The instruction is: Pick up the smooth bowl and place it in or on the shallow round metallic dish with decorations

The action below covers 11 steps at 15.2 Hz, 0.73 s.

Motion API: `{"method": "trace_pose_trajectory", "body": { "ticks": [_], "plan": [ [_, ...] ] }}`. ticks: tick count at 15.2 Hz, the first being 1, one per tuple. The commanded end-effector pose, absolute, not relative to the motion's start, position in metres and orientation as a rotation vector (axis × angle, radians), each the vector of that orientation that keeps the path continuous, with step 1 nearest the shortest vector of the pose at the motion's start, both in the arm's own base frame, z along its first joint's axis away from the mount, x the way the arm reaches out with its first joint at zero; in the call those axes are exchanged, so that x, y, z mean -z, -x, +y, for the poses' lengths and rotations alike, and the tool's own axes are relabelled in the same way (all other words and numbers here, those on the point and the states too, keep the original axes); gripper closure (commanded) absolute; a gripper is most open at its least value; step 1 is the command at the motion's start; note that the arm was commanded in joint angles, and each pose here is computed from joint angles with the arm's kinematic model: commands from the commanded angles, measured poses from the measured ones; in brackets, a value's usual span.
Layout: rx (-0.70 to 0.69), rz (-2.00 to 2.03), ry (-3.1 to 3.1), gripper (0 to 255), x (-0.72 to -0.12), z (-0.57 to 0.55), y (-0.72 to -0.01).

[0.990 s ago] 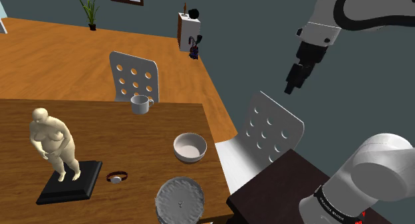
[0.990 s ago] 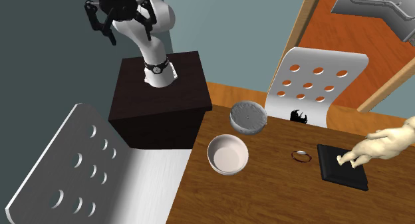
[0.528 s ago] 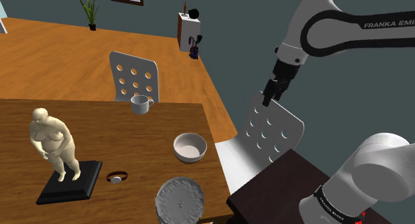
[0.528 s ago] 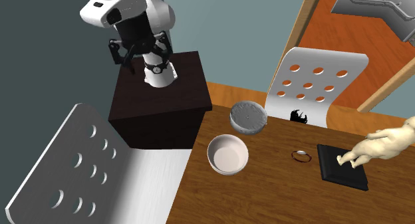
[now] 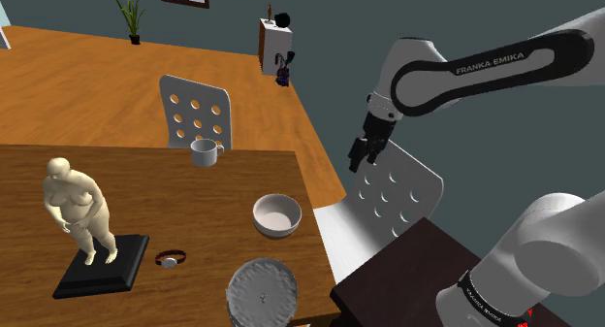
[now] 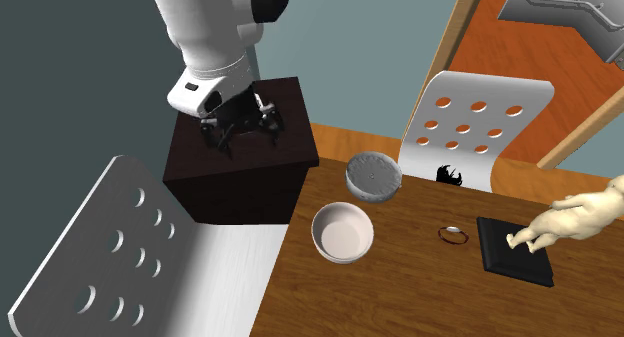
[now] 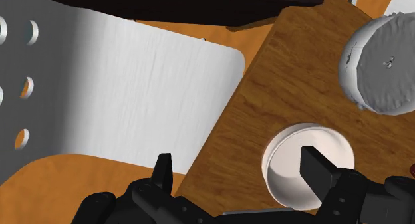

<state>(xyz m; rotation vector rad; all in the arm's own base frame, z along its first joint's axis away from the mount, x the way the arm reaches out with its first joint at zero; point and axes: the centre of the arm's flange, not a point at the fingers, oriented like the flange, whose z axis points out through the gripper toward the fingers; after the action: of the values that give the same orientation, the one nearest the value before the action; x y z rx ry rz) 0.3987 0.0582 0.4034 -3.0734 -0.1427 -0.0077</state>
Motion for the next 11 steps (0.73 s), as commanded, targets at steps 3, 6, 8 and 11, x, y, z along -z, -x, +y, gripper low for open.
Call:
{"method": "trace_pose_trajectory", "body": {
  "ticks": [3,6,8,11],
  "plan": [
    [0.021,-0.140,3.052,0,-0.363,0.078,-0.426],
    [0.028,-0.138,3.037,0,-0.332,0.092,-0.445],
    [0.032,-0.137,3.027,0,-0.312,0.101,-0.458],
    [0.039,-0.136,3.011,0,-0.283,0.116,-0.478]
  ]
}}
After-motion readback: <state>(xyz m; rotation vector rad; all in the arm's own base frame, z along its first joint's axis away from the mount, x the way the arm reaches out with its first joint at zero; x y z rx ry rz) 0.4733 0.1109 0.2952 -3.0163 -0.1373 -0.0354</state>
